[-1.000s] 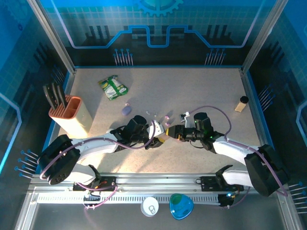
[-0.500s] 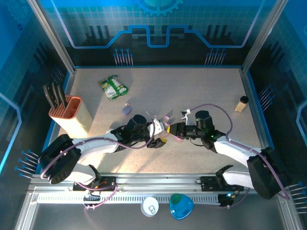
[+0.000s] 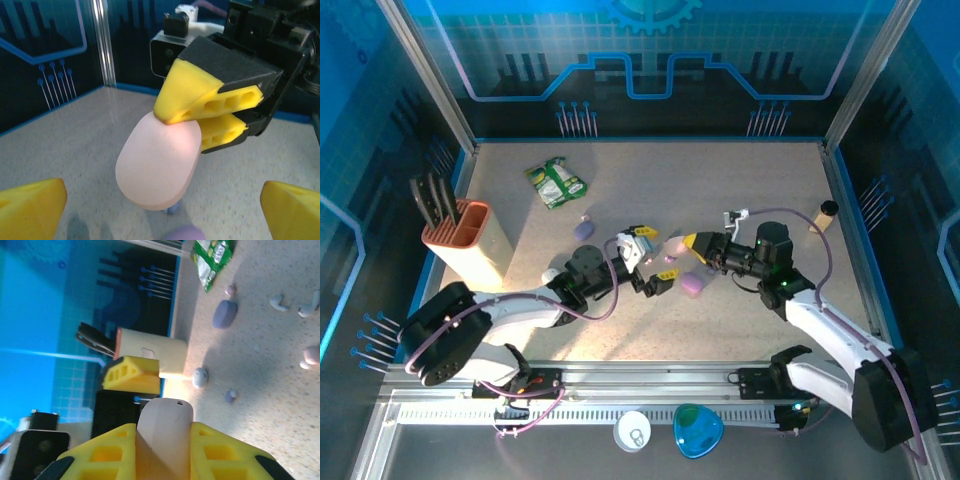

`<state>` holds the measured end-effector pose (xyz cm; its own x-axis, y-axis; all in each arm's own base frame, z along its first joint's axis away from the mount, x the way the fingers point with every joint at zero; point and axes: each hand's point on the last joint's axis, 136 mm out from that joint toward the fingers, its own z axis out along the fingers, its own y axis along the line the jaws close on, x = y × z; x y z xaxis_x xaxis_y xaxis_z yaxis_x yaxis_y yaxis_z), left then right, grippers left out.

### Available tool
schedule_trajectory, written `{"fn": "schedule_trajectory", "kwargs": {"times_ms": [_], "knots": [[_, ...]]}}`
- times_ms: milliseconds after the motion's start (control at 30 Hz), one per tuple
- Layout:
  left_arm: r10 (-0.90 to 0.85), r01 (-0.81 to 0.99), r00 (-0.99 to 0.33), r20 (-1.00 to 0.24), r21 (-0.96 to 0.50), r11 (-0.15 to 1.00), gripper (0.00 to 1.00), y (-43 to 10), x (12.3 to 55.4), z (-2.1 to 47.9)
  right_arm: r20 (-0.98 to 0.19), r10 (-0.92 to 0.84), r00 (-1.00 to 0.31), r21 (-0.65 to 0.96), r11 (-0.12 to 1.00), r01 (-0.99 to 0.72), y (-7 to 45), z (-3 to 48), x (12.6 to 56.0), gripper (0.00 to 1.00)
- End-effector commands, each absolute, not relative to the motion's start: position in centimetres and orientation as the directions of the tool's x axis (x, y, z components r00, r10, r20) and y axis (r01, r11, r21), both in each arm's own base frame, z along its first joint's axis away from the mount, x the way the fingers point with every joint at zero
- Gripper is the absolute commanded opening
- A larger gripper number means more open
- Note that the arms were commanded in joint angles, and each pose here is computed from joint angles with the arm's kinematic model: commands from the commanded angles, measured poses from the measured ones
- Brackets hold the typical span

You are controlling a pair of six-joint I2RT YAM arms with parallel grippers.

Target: Insert the wireless bluetooth earbuds into the charging case

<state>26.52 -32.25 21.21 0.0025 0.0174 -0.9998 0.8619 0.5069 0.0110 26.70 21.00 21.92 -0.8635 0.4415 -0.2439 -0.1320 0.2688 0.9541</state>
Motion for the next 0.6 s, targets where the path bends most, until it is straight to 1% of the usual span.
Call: {"fn": "schedule_trajectory", "kwargs": {"times_ms": [0, 100, 167, 300, 367, 433, 567], "knots": [[-0.142, 0.881, 0.055, -0.988, -0.019, 0.474, 0.99, -32.4, 26.3, 24.0, -0.211, 0.487, -0.848, 0.974, 0.177, -0.141, 20.4, 25.6, 26.9, 0.19], [-0.234, 0.911, 0.034, -0.972, -0.066, 0.408, 0.98, -32.3, 26.0, 24.9, -0.171, 0.507, -0.845, 0.985, 0.111, -0.133, 20.0, 26.7, 26.6, 0.19], [-0.245, 0.927, 0.004, -0.969, -0.088, 0.364, 0.96, -32.6, 25.9, 25.2, -0.148, 0.509, -0.848, 0.989, 0.069, -0.131, 19.9, 27.3, 26.2, 0.19], [-0.244, 0.949, 0.013, -0.970, -0.065, 0.308, 0.94, -33.1, 25.1, 25.6, -0.130, 0.507, -0.852, 0.990, 0.014, -0.142, 19.8, 28.0, 25.5, 0.19], [-0.244, 0.960, 0.009, -0.970, -0.060, 0.274, 0.90, -33.5, 24.7, 25.8, -0.137, 0.496, -0.857, 0.987, -0.004, -0.161, 19.8, 28.4, 25.1, 0.19], [-0.253, 0.964, -0.013, -0.967, -0.080, 0.255, 0.83, -33.7, 24.8, 26.1, -0.148, 0.484, -0.862, 0.982, -0.035, -0.188, 20.0, 29.2, 24.8, 0.19], [-0.254, 0.976, 0.003, -0.967, -0.053, 0.213, 0.81, -34.3, 24.3, 26.7, -0.148, 0.465, -0.873, 0.969, -0.108, -0.221, 20.3, 30.7, 24.4, 0.19]]}}
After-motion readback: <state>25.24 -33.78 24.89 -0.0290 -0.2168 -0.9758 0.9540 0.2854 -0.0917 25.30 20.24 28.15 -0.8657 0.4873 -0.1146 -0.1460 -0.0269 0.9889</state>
